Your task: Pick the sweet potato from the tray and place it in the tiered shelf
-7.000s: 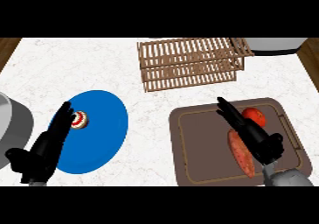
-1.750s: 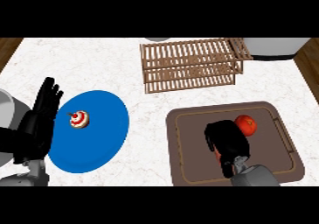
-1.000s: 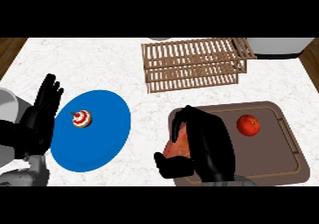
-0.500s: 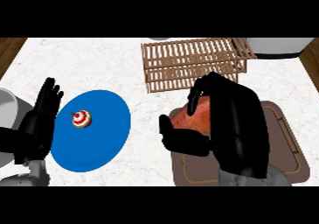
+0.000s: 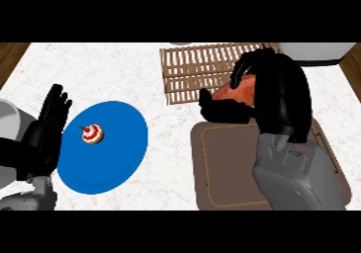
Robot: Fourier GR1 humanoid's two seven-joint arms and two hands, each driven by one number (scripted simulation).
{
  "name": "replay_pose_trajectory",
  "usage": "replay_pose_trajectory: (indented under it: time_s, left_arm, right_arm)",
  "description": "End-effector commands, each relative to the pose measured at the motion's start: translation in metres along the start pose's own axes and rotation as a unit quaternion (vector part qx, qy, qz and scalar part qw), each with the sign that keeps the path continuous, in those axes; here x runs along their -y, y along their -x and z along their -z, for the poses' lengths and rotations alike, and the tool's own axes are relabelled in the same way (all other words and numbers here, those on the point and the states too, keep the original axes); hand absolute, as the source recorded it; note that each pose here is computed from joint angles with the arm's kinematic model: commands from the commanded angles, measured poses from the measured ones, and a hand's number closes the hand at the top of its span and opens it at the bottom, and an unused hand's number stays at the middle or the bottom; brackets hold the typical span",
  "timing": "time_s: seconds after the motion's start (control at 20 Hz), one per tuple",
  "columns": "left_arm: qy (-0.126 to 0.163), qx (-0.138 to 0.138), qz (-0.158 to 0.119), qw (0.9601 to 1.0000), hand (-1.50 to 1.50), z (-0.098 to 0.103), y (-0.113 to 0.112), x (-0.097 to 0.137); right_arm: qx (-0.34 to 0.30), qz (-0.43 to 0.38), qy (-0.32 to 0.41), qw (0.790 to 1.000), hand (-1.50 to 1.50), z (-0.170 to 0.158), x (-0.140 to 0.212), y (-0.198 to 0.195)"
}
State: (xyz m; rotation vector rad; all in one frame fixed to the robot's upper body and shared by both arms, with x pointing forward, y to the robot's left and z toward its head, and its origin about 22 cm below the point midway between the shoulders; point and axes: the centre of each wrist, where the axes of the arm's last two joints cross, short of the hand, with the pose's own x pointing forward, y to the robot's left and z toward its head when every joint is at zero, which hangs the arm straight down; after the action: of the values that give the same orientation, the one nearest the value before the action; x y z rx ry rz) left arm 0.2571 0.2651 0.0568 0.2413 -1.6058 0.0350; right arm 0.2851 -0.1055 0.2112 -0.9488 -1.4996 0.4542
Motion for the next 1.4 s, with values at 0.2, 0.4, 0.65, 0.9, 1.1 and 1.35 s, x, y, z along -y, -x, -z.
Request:
replay_pose_trajectory:
  time_s: [0.2, 0.4, 0.65, 0.9, 1.1, 1.35]
  left_arm:
    - [0.002, 0.0, -0.002, 1.0, 0.0, 0.01, 0.008, -0.006]
    - [0.01, 0.0, -0.004, 0.9999, 0.0, 0.005, 0.003, 0.019]
    - [-0.002, 0.003, -0.001, 1.0, 0.0, -0.011, 0.006, -0.003]
    - [-0.003, 0.007, 0.001, 1.0, 0.0, 0.006, -0.011, -0.017]
    - [0.007, 0.01, -0.003, 0.9999, 0.0, -0.004, 0.009, 0.001]
    - [0.009, 0.004, 0.001, 0.9999, 0.0, 0.001, -0.02, -0.003]
  right_arm:
    - [-0.007, 0.013, 0.035, 0.999, 1.5, 0.062, -0.039, 0.036]
    - [-0.006, 0.037, 0.044, 0.998, 1.5, 0.067, -0.057, 0.046]
    - [0.003, 0.045, 0.055, 0.997, 1.5, 0.093, -0.062, 0.054]
    - [0.004, 0.001, 0.031, 1.0, 1.5, 0.121, -0.082, 0.044]
    - [-0.046, 0.103, 0.054, 0.992, 1.5, 0.125, -0.091, 0.046]
    - [-0.042, 0.1, 0.017, 0.994, -1.5, 0.14, -0.1, 0.053]
